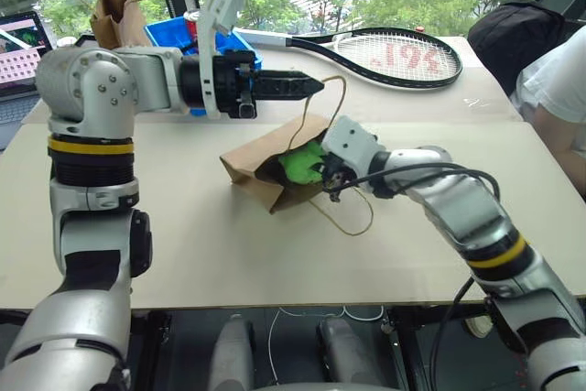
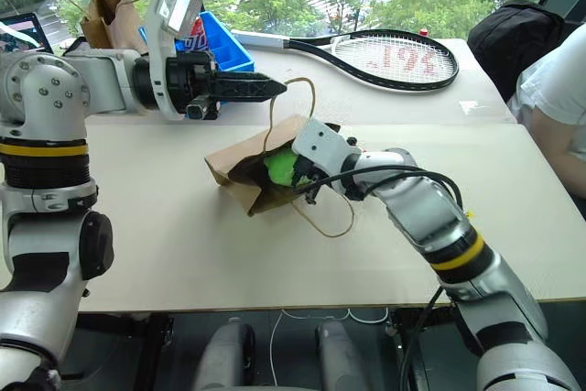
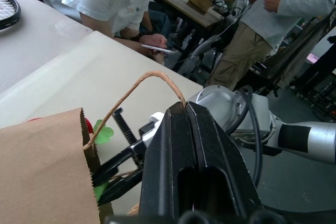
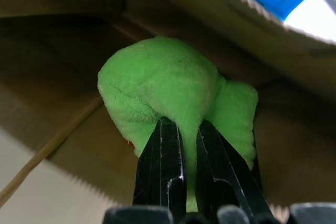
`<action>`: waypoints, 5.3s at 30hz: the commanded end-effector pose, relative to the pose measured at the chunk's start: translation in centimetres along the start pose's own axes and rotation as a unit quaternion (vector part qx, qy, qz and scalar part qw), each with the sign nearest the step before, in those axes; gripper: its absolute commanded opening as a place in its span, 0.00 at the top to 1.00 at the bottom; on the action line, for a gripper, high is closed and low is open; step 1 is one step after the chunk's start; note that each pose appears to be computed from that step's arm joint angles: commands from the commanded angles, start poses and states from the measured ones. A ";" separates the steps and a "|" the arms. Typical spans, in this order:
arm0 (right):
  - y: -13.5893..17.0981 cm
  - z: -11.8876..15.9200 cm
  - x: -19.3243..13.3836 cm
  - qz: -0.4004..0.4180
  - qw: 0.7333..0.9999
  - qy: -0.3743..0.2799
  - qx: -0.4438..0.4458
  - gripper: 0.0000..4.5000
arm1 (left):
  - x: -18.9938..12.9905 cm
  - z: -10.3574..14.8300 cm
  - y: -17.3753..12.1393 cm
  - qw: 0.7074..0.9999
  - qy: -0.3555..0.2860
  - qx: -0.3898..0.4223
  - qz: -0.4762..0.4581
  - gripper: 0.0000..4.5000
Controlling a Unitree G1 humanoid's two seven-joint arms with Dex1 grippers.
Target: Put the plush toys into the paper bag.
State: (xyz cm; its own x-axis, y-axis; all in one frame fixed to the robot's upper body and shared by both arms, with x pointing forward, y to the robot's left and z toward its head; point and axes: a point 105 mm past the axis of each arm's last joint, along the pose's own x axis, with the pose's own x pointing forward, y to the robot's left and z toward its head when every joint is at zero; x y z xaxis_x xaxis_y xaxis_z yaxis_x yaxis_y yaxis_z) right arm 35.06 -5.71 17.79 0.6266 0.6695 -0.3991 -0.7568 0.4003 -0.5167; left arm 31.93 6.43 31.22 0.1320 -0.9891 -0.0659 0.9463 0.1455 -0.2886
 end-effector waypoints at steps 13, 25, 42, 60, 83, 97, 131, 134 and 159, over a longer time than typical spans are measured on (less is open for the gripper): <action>-0.6 2.3 -2.2 -0.041 0.987 -0.112 0.112 0.29 | -0.8 0.3 -0.4 0.999 -0.022 0.018 0.016 1.00; -4.8 -2.6 -12.1 -0.138 0.975 -0.036 0.172 0.01 | -0.9 -1.4 0.4 0.999 -0.008 0.011 0.037 1.00; -7.2 -12.2 -2.9 -0.210 0.937 -0.008 0.278 0.17 | -1.7 -1.4 0.1 0.998 -0.018 0.020 0.056 1.00; -7.6 -8.6 -10.7 -0.233 0.940 -0.069 0.238 0.99 | -0.9 -1.4 0.8 0.998 -0.026 0.013 0.048 1.00; 0.1 1.9 -14.6 -0.010 0.962 -0.137 0.237 0.99 | -0.1 0.3 1.6 0.997 -0.062 -0.011 0.036 1.00; 0.0 3.3 -6.4 0.007 0.939 -0.209 0.273 0.99 | -0.7 1.8 0.8 0.997 -0.075 -0.015 0.031 1.00; 1.9 5.3 -1.1 0.123 0.834 -0.353 0.407 0.99 | -1.7 3.1 0.8 0.993 -0.098 -0.020 0.058 1.00; 2.3 4.7 0.2 0.129 0.841 -0.330 0.410 0.99 | -1.5 3.1 0.8 0.993 -0.099 -0.022 0.056 1.00; -2.3 4.0 -0.4 0.003 0.980 -0.134 0.150 0.13 | -1.2 2.4 0.7 0.993 -0.108 -0.031 0.044 1.00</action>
State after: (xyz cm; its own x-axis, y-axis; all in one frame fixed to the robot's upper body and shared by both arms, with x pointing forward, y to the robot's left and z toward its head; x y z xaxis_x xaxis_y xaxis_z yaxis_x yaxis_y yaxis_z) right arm 36.69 -4.57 19.32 0.5947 0.7712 -0.2271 -0.8034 0.5599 -0.2026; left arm 33.63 7.46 32.12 0.2905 -0.9548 0.0634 0.8857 0.2432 -0.3955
